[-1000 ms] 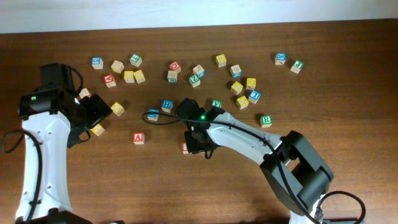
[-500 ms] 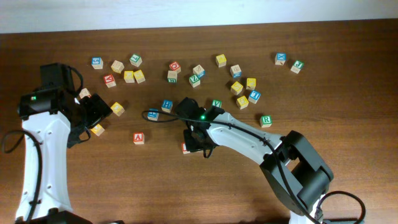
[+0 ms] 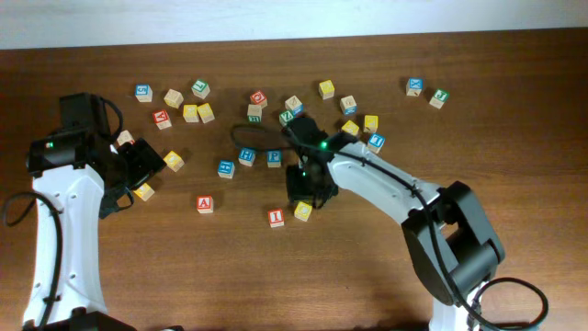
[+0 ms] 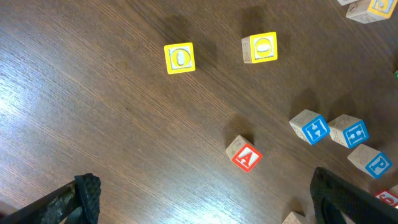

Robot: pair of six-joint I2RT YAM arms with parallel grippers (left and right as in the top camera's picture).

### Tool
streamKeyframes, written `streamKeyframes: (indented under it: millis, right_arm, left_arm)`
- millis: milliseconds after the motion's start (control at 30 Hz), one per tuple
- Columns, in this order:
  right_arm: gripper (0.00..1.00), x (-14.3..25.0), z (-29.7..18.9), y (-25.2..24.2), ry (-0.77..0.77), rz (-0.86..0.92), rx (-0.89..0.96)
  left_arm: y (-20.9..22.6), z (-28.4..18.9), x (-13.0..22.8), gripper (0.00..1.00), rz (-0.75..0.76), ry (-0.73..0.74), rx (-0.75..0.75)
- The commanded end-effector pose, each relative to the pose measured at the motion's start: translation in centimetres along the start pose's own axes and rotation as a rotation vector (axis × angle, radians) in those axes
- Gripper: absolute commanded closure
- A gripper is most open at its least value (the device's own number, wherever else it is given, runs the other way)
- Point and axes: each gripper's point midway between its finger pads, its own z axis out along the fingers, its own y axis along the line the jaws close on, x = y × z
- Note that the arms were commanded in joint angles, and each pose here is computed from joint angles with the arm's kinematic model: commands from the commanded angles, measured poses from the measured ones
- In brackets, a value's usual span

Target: Spell out ICRA

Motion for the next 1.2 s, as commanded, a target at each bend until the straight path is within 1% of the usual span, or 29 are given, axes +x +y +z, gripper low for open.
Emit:
streamKeyframes:
  millis: [0, 33, 100, 133, 167, 200, 267, 300, 333, 367, 433, 533, 567, 633, 667, 733, 833, 867, 900, 933, 967, 1033, 1100, 1167]
  right_arm:
    - [0.55, -1.3, -1.5, 1.0, -0.007, -0.018, -0.038]
    - [0.48, -1.7, -2.2, 0.7, -0.003, -0.003, -0.032]
    - [0.45, -2.2, -3.0, -0.4, 0.005, 0.031, -0.02]
    - [0.3, -2.3, -3.6, -1.2, 0.017, 0.057, -0.01]
    - [0.21, -2.3, -4.5, -2.3, 0.03, 0.089, 0.003]
    - [0.16, -2.1, -6.2, -2.9, 0.03, 0.112, 0.003]
    - [0.15, -2.0, -9.5, -3.2, -0.022, 0.122, -0.013]
    - [0.11, -2.1, -11.7, -3.5, -0.077, 0.119, -0.008]
    - [0.02, -2.1, -13.5, -4.0, -0.127, 0.12, 0.012]
    - [0.02, -1.8, -15.9, -5.3, -0.181, 0.135, 0.052]
    - [0.02, -0.9, -18.7, -8.6, -0.212, 0.202, 0.114]
    - [0.02, -0.3, -19.2, -14.0, -0.171, 0.355, 0.167]
    - [0.02, 0.2, -18.7, -16.0, -0.145, 0.398, 0.178]
    - [0.02, 1.7, -17.2, -18.1, -0.067, 0.36, 0.169]
    - [0.02, 2.0, -16.6, -18.8, -0.055, 0.38, 0.173]
    - [0.02, 1.9, -15.0, -19.9, -0.067, 0.402, 0.173]
    - [0.02, 1.0, -12.7, -19.7, -0.108, 0.388, 0.122]
    - [0.07, 0.4, -11.7, -19.6, -0.134, 0.338, 0.104]
    - [0.09, 0.0, -10.9, -19.5, -0.153, 0.268, 0.097]
    - [0.13, -0.6, -10.1, -19.4, -0.175, 0.201, 0.097]
    - [0.13, -1.5, -9.3, -19.3, -0.205, 0.146, 0.094]
    - [0.13, -3.2, -7.9, -19.6, -0.234, 0.111, 0.095]
    - [0.13, -3.2, -5.8, -20.2, -0.191, 0.109, 0.101]
    - [0.17, -2.7, -3.6, -20.8, -0.134, 0.122, 0.106]
  left_arm:
    - [0.0, 0.2, 0.1, 0.01, 0.017, 0.009, -0.004]
    - [0.0, 0.2, 0.1, 0.01, 0.017, 0.009, -0.004]
    - [0.0, 0.2, 0.1, 0.01, 0.017, 0.009, -0.004]
    - [0.0, 0.2, 0.1, 0.01, 0.017, 0.009, -0.004]
    - [0.0, 0.2, 0.1, 0.01, 0.017, 0.009, -0.004]
    - [0.0, 0.2, 0.1, 0.01, 0.017, 0.009, -0.004]
    - [0.0, 0.2, 0.1, 0.01, 0.017, 0.009, -0.003]
    - [0.0, 0.2, 0.1, 0.01, 0.017, 0.009, -0.004]
    - [0.0, 0.2, 0.1, 0.01, 0.017, 0.009, -0.004]
    - [0.0, 0.2, 0.1, 0.01, 0.017, 0.009, -0.004]
    - [0.0, 0.2, 0.1, 0.01, 0.017, 0.009, -0.004]
    - [0.0, 0.2, 0.1, 0.01, 0.017, 0.009, -0.004]
    - [0.0, 0.2, 0.1, 0.01, 0.017, 0.009, -0.004]
    - [0.0, 0.2, 0.1, 0.01, 0.017, 0.009, -0.004]
    - [0.0, 0.2, 0.1, 0.01, 0.017, 0.009, -0.003]
    - [0.0, 0.2, 0.1, 0.01, 0.017, 0.009, -0.004]
    - [0.0, 0.2, 0.1, 0.01, 0.017, 0.009, -0.004]
    - [0.0, 0.2, 0.1, 0.01, 0.017, 0.009, -0.004]
    - [0.0, 0.2, 0.1, 0.01, 0.017, 0.009, -0.004]
    - [0.0, 0.2, 0.1, 0.01, 0.017, 0.009, -0.004]
    - [0.0, 0.2, 0.1, 0.01, 0.017, 0.009, -0.004]
    - [0.0, 0.2, 0.1, 0.01, 0.017, 0.009, -0.004]
    - [0.0, 0.2, 0.1, 0.01, 0.017, 0.009, -0.004]
    - [0.0, 0.2, 0.1, 0.01, 0.017, 0.009, -0.004]
